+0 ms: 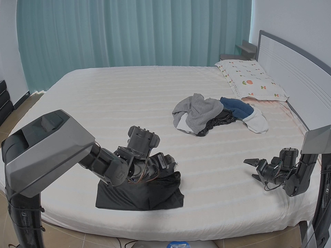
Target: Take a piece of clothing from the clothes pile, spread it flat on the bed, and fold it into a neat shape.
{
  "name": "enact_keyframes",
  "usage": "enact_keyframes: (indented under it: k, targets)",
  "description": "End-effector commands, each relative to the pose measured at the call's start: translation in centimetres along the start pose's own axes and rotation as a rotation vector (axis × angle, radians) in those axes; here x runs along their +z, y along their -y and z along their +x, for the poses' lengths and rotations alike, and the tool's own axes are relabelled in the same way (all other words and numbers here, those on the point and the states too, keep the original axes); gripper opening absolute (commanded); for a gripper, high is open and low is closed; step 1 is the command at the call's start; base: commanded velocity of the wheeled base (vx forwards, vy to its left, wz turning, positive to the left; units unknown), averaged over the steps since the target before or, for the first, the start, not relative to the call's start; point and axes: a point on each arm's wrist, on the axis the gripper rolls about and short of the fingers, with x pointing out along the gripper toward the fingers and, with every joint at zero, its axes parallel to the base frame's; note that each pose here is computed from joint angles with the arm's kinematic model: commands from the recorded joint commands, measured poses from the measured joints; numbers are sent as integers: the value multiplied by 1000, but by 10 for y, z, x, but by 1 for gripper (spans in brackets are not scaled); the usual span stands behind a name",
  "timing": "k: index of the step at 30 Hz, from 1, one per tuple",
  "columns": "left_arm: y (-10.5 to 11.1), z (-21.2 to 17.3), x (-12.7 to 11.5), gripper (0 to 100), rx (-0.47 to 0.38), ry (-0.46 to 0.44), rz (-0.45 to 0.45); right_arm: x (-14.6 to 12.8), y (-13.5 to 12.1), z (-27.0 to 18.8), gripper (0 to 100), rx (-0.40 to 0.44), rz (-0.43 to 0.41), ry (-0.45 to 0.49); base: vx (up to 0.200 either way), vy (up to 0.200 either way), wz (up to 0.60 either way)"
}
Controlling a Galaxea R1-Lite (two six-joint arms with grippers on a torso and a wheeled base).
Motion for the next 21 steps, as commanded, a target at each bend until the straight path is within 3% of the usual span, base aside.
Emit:
enact_keyframes:
  k: [1, 11, 14, 17, 21]
  targets:
    - [-29, -32, 13, 100, 18, 13, -84, -3, -2, 0, 100, 2, -3, -11, 0, 0, 0]
    - [-92, -50, -3, 100, -4, 25, -182, -7, -3, 1, 100, 2, -6, -23, 0, 0, 0]
    - [-99, -53, -4, 100, -38, 30, -236, -7, -3, 1, 100, 2, -6, -23, 0, 0, 0]
    - [-102, -54, -3, 100, -86, 22, -303, -7, -4, 1, 100, 2, -6, -21, -200, 0, 0]
    - [-112, -49, -2, 100, -76, 10, -326, -6, -5, 0, 100, 4, -10, -15, -150, 0, 0]
